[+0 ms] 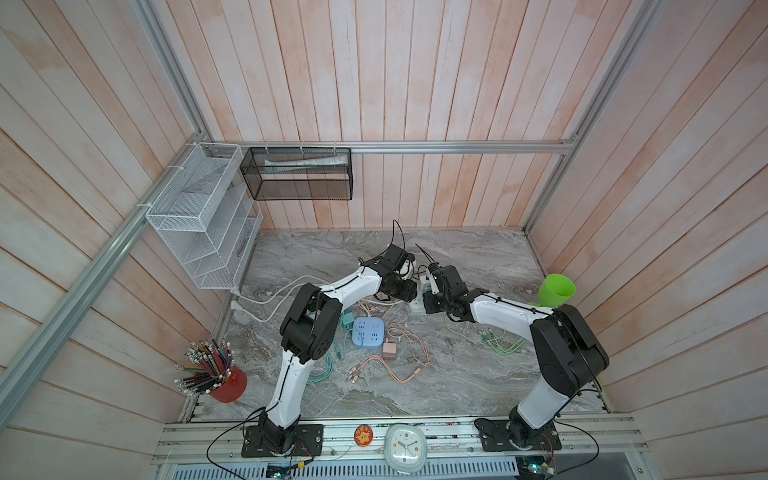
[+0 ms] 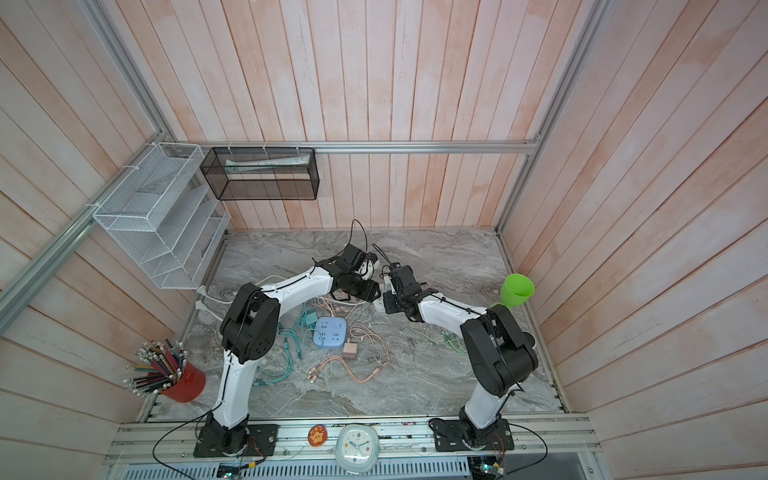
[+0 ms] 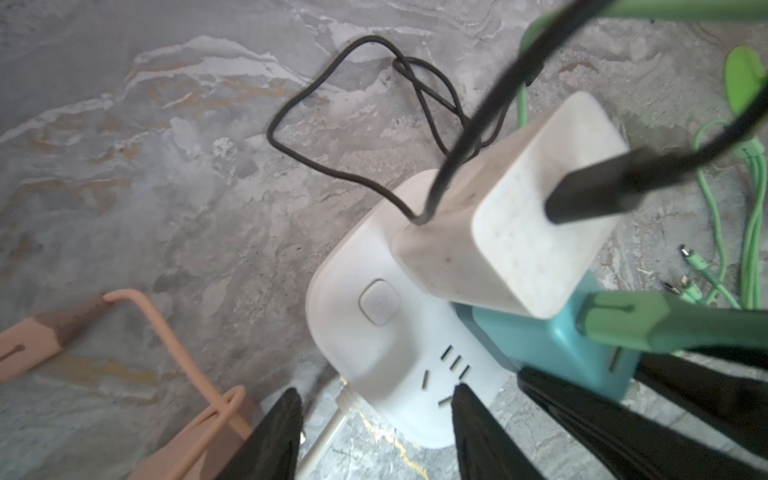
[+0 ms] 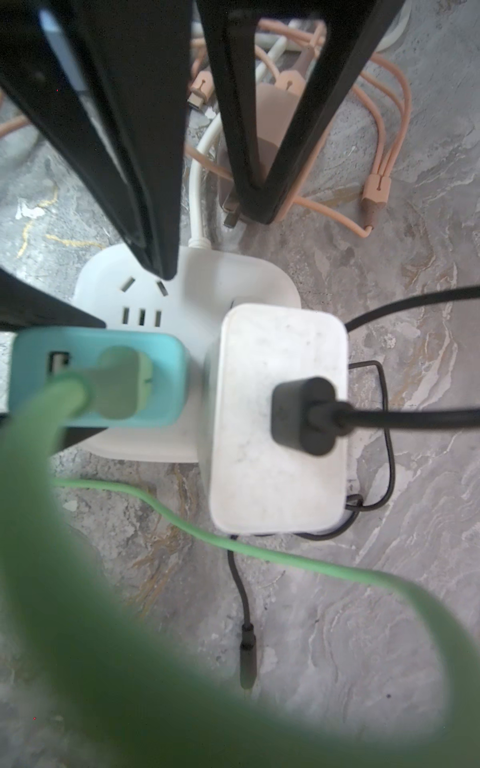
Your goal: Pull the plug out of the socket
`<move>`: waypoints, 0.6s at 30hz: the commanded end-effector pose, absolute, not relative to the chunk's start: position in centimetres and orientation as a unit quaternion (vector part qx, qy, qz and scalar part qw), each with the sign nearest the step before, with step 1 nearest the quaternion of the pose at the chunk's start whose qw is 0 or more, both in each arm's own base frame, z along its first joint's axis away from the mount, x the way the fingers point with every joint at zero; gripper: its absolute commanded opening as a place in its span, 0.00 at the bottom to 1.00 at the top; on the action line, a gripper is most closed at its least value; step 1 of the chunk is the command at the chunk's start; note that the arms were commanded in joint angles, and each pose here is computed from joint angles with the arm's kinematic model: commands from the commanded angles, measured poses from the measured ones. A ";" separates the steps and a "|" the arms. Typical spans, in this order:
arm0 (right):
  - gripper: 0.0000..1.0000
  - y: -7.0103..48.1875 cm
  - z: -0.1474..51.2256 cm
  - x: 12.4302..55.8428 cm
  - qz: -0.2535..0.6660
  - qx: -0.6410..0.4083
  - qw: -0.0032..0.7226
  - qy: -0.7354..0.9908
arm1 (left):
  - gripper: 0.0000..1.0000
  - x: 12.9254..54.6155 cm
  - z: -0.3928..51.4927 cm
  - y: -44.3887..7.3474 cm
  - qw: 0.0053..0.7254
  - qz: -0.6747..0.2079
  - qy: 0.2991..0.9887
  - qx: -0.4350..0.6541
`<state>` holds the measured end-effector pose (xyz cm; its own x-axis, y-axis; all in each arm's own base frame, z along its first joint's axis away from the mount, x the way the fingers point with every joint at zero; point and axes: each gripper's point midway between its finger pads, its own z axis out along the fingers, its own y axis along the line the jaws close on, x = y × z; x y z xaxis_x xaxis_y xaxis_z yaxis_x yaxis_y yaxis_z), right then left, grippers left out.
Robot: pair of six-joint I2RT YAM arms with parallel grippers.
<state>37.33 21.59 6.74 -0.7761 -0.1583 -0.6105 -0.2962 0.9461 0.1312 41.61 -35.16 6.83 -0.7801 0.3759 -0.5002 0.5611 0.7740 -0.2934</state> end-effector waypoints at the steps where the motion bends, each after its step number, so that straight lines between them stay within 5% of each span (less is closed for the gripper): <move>1: 0.02 21.3 5.8 36.0 0.115 -0.126 0.286 0.943 | 0.59 42.4 8.0 -35.1 0.232 -0.220 0.914 0.251; 18: 0.01 20.6 6.8 36.6 0.119 -0.112 0.296 0.941 | 0.55 41.2 2.9 -35.6 0.166 -0.215 0.925 0.264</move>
<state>37.31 21.20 6.78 -0.7834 -0.1456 -0.6042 -0.2927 0.9441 0.1519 41.52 -35.69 4.59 -0.7965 0.3898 -0.4622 0.5595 0.7649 -0.3192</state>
